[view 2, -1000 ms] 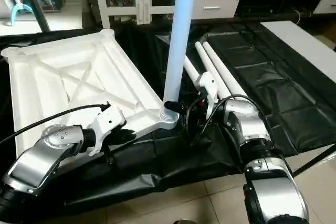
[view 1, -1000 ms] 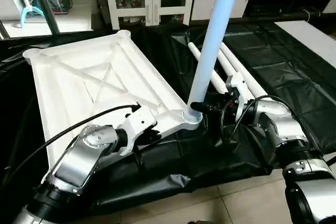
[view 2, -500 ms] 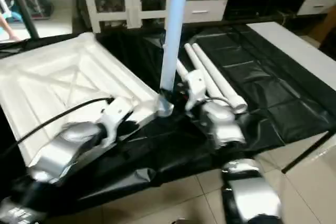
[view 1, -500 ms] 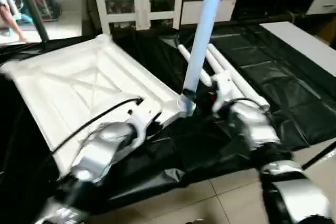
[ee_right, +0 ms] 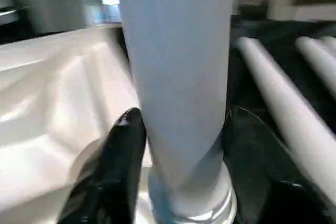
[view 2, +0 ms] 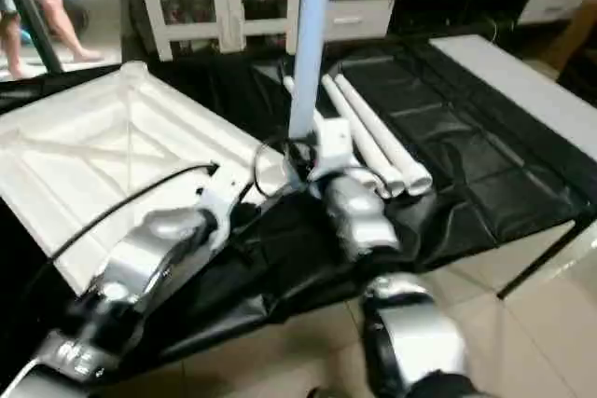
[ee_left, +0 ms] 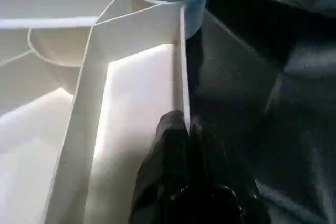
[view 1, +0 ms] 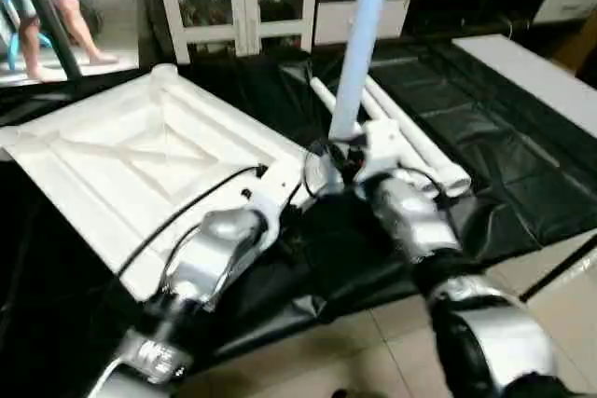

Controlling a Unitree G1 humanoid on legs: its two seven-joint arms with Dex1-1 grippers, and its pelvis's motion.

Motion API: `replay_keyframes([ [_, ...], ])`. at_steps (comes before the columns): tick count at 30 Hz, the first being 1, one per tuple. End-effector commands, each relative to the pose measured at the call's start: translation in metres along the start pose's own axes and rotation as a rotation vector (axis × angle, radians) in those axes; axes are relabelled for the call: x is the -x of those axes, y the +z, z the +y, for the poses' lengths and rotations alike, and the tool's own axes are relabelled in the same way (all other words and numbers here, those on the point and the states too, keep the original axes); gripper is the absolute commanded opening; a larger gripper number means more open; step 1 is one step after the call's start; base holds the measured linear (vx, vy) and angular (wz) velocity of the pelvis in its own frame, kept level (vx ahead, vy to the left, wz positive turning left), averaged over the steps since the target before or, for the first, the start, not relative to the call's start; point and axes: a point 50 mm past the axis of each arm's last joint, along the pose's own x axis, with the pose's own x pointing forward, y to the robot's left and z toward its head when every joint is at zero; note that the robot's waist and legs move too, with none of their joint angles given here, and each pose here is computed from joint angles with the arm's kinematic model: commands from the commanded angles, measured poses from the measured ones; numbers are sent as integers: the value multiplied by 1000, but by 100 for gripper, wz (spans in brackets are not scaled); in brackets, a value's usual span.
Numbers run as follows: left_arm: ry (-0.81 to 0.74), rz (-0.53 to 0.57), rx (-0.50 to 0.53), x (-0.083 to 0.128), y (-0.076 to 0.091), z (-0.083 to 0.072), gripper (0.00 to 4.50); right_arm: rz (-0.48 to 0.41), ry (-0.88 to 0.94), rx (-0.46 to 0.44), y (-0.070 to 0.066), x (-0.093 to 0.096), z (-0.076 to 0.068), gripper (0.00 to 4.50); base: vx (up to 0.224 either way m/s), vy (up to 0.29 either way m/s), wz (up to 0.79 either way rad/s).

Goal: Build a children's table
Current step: Rotate leg to tighten

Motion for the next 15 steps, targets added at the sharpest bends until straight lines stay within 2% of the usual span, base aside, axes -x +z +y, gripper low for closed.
replay_keyframes([
  [1,-20,-11,-49,7,-3,5,0,14,164,14,-4,3,10,276,0,0,0],
  [3,-107,-26,-88,16,-9,4,0,-3,251,45,6,14,-4,298,0,0,0],
  [5,-270,-56,-147,33,-17,1,0,13,437,104,18,38,-21,309,25,-20,3],
  [7,-306,-64,-152,37,-19,0,0,21,465,112,20,43,-24,321,82,-46,14],
  [9,-412,-26,-194,49,-29,-1,0,90,516,155,22,58,-38,345,46,-20,3],
  [11,-446,-13,-199,53,-34,-1,0,110,529,159,23,63,-44,345,0,0,0],
  [15,-473,0,-212,56,-38,0,0,112,552,138,24,67,-46,345,0,0,0],
])
